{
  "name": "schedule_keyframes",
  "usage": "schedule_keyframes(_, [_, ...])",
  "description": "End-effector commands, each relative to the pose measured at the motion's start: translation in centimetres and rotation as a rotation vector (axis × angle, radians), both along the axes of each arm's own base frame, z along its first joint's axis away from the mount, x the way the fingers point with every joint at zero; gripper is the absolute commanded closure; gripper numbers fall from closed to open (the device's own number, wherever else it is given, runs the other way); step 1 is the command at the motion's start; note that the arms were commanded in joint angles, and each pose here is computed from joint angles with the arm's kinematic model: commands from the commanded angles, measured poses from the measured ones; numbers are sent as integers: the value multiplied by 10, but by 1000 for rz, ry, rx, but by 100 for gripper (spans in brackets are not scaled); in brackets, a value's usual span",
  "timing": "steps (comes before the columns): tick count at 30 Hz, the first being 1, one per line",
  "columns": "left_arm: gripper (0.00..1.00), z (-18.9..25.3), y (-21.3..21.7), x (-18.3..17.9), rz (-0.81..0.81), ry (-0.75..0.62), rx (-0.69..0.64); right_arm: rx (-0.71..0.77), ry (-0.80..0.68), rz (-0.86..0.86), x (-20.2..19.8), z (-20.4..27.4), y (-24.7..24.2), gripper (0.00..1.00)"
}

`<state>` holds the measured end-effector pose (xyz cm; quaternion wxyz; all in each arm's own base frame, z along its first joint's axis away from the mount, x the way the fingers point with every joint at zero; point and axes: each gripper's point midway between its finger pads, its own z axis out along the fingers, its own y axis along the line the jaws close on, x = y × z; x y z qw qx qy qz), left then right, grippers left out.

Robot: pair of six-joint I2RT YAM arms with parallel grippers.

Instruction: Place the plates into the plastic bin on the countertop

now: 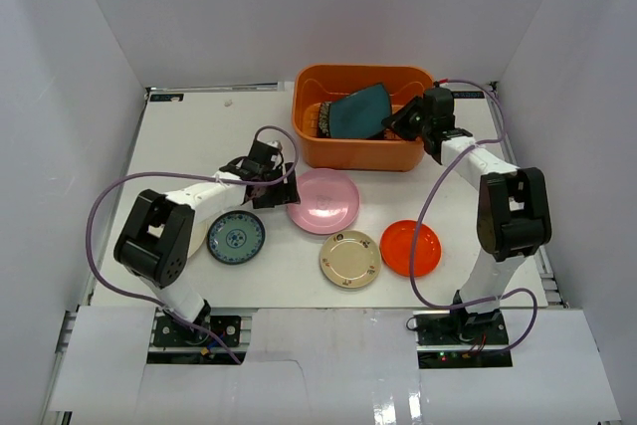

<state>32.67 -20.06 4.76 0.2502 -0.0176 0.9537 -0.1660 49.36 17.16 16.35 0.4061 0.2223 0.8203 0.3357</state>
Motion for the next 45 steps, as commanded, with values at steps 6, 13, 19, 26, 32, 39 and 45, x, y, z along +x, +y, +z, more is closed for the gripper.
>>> schedule_keyframes(6, [20, 1, -5, 23, 27, -36, 13, -59, -208, 38, 19, 49, 4, 39])
schedule_keyframes(13, [35, -6, -9, 30, 36, -31, 9, -189, -242, 54, 13, 59, -5, 10])
schedule_keyframes(19, [78, -7, -2, 32, 60, -47, 34, -312, -252, 79, 0, 70, -16, 10])
schedule_keyframes(26, [100, 14, 16, 33, 102, -112, 92, -352, -293, 136, -26, 84, -17, 10])
schedule_keyframes(32, [100, 60, 22, 17, 91, -185, 50, -315, -386, 207, -66, 111, -12, 6])
schedule_keyframes(39, [100, 142, 7, -29, -9, -268, -179, -238, -412, 224, -148, 92, -20, 88])
schedule_keyframes(45, [100, 206, -3, -33, -13, -364, -294, -227, -381, 207, -195, 56, -33, 92])
